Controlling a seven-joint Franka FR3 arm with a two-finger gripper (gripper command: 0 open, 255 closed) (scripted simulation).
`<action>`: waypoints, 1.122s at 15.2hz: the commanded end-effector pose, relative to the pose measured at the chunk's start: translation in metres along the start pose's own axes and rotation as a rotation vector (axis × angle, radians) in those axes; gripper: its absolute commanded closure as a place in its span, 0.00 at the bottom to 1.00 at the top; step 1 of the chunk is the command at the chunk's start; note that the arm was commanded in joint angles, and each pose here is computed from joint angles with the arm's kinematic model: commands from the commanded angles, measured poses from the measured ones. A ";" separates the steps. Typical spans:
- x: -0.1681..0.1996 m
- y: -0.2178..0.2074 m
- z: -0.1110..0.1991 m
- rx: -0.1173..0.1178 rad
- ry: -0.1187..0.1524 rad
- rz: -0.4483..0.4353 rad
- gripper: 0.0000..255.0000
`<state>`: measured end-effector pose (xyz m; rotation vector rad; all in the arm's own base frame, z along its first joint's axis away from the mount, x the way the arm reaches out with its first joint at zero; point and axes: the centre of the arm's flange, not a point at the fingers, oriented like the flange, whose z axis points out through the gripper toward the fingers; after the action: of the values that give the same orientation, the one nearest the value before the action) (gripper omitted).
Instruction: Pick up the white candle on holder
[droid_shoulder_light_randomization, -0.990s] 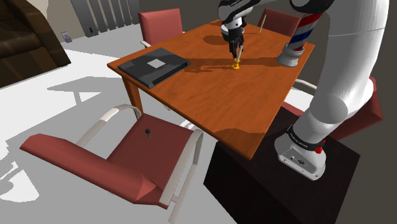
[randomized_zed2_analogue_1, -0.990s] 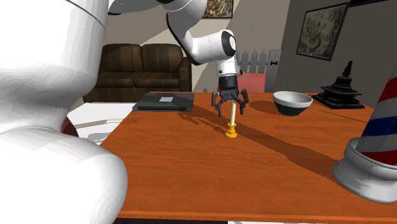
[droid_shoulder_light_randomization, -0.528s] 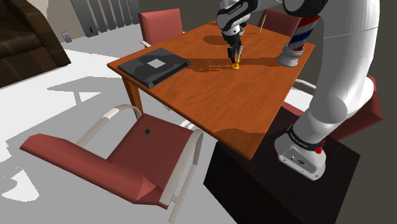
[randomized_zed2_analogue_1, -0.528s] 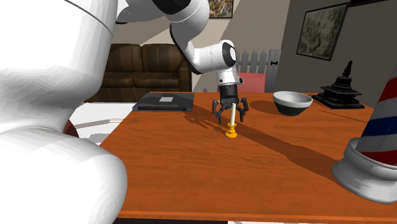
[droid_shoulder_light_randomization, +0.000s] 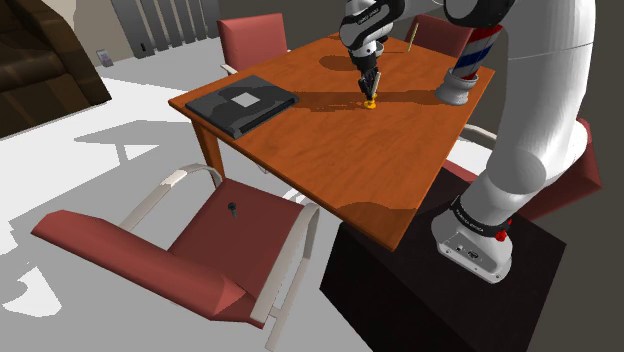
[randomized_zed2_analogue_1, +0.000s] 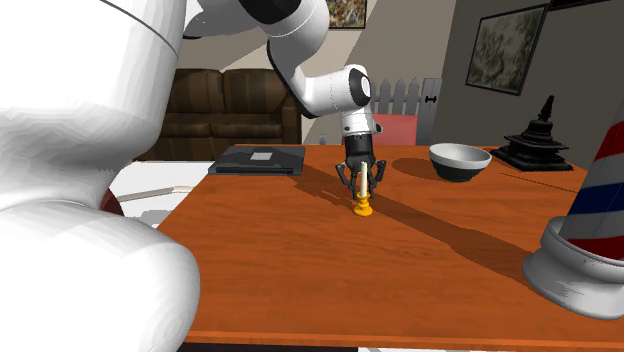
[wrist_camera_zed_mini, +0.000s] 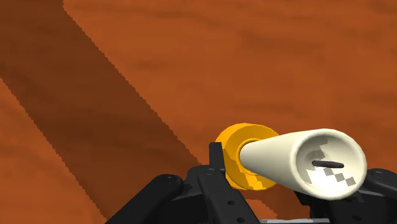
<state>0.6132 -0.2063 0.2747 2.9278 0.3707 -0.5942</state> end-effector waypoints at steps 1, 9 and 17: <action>0.000 0.000 0.000 0.000 -0.001 0.000 1.00; -0.013 0.003 -0.028 0.000 -0.001 0.000 1.00; -0.030 0.006 -0.067 0.000 -0.001 0.000 1.00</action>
<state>0.6120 -0.2067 0.3431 2.9280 0.3708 -0.5944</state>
